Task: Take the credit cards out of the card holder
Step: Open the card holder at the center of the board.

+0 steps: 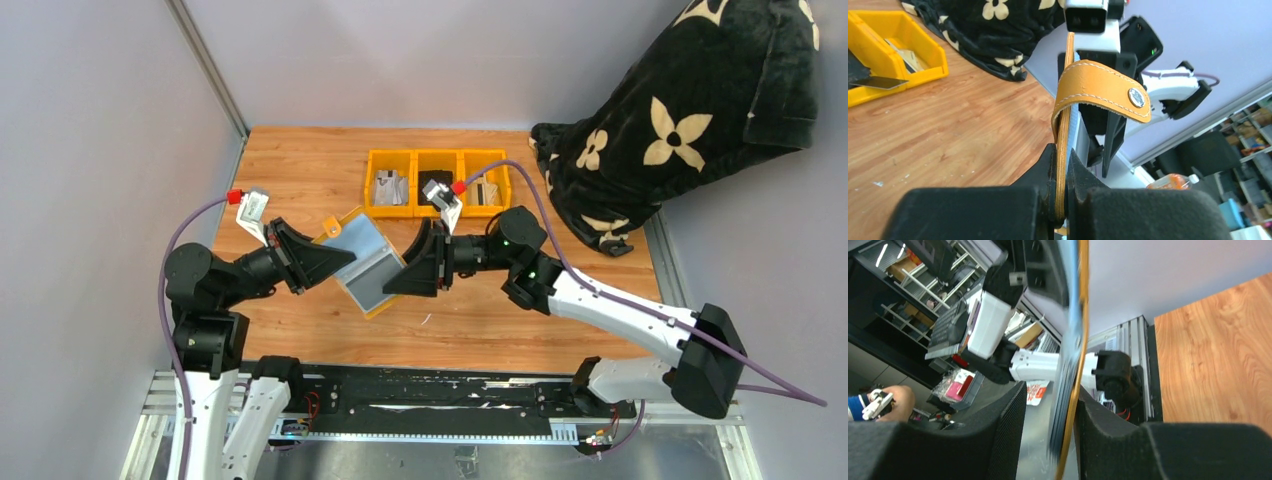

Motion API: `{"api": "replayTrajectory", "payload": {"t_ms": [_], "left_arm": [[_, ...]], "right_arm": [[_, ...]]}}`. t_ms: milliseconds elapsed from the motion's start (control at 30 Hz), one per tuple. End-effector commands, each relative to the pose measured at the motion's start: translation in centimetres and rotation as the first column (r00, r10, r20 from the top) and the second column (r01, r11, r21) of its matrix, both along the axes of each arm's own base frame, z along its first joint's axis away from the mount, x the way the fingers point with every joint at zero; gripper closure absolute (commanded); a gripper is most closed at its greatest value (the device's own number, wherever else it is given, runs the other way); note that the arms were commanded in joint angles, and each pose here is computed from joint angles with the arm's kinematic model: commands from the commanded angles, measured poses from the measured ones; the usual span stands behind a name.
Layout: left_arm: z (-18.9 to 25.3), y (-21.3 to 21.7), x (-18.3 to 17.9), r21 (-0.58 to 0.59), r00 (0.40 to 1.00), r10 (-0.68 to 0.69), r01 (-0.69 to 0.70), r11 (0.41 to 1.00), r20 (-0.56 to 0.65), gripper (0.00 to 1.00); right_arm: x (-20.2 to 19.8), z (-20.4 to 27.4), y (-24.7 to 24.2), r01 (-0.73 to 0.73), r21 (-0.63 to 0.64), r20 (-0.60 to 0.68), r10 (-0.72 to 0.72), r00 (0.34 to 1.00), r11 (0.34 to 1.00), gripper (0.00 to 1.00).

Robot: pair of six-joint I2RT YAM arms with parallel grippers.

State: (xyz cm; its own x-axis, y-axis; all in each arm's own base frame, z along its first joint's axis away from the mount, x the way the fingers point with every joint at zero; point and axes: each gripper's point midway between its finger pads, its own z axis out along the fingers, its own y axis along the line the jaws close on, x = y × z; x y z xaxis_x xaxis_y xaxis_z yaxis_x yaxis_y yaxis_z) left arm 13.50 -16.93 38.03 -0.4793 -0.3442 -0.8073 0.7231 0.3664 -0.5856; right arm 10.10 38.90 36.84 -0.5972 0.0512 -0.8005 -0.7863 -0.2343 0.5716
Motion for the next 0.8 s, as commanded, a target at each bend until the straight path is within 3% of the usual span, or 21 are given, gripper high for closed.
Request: {"api": "replayTrajectory", "payload": {"t_ms": [0, 200, 467, 767], "left_arm": [[0.9, -0.1, 1.0, -0.066, 0.999, 0.01, -0.013, 0.998, -0.043, 1.0], [1.3, -0.2, 0.9, -0.079, 0.998, 0.004, -0.008, 0.997, -0.057, 1.0], [2.1, -0.2, 0.4, -0.085, 0.998, -0.009, 0.005, 0.996, -0.054, 1.0], [2.4, -0.3, 0.2, -0.091, 0.998, -0.014, 0.009, 0.996, -0.057, 1.0]], "right_arm": [[-2.8, -0.1, -2.3, -0.053, 0.051, 0.078, 0.049, 0.996, 0.997, 0.58], [-2.5, -0.7, -3.2, 0.017, 0.045, 0.107, -0.022, 0.994, 0.999, 0.6], [0.1, -0.9, -2.2, 0.133, -0.003, 0.097, -0.132, 0.986, 0.991, 0.77], [0.8, -0.5, -2.1, 0.173, 0.016, 0.102, -0.174, 0.98, 0.985, 0.83]]}}
